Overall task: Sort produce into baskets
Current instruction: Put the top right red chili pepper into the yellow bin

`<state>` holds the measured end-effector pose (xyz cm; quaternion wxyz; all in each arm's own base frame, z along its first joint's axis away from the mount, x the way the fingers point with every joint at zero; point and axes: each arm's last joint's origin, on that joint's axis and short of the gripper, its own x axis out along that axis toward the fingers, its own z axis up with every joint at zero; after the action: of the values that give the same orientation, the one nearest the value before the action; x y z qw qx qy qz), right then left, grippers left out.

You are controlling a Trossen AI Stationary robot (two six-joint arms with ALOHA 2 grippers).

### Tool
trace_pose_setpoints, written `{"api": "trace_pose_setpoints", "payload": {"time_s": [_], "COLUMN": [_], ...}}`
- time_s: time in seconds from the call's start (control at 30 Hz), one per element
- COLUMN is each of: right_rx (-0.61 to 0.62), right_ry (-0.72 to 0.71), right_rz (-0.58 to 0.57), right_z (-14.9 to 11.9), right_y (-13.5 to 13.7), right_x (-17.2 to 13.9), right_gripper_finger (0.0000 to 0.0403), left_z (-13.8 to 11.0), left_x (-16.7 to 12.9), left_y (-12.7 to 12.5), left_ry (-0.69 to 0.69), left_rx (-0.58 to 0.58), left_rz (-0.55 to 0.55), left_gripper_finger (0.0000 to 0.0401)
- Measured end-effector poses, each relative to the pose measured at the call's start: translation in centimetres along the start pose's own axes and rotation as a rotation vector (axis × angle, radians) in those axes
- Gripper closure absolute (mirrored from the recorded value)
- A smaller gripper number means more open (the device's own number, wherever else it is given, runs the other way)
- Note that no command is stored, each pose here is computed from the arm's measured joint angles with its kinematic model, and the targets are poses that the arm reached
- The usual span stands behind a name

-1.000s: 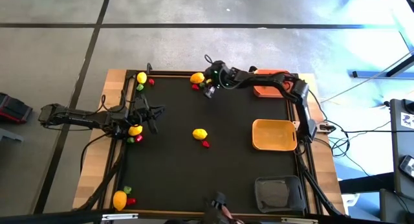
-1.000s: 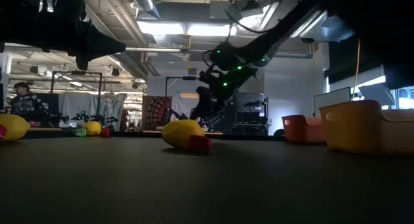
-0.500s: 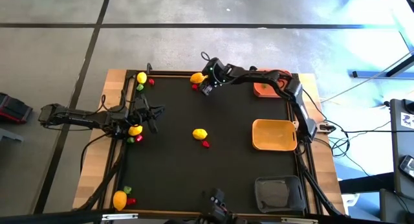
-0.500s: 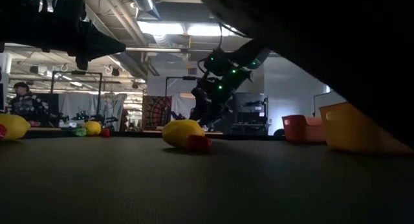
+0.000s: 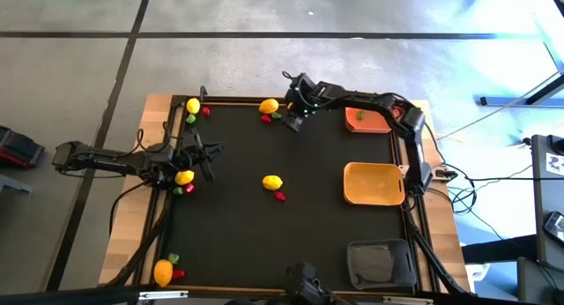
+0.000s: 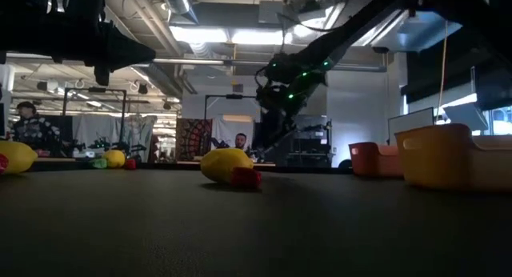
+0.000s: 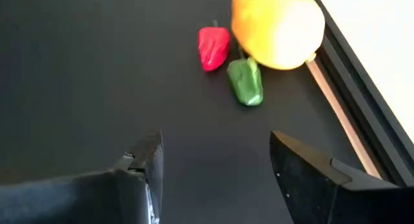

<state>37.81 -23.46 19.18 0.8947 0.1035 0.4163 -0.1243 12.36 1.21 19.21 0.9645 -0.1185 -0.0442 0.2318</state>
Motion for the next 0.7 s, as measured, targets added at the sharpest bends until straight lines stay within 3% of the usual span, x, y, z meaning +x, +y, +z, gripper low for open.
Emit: {"api": "trace_pose_setpoints", "payload": {"time_s": [0.17, 0.37, 0.57, 0.7], "right_rx": [-0.036, -0.038, -0.104, -0.152], "right_ry": [-0.100, -0.070, -0.061, -0.087], "right_rz": [0.041, 0.079, 0.126, 0.136], "right_z": [-1.6, -3.3, -3.4, -3.1], "right_y": [1.0, 2.6, 5.9, 7.9], "right_x": [-0.6, 0.2, 0.8, 1.0], "right_gripper_finger": [0.0189, 0.0189, 0.0189, 0.0189], "left_z": [-0.1, 0.1, 0.1, 0.9], "left_x": [0.0, 0.3, 0.5, 0.9], "left_y": [0.3, 0.9, 1.3, 0.8], "left_ry": [-0.002, -0.020, -0.020, -0.003], "left_rx": [-0.016, -0.028, -0.006, 0.019], "left_rz": [0.060, 0.116, 0.156, 0.066], "left_gripper_finger": [0.0378, 0.0313, 0.0247, 0.0219]}}
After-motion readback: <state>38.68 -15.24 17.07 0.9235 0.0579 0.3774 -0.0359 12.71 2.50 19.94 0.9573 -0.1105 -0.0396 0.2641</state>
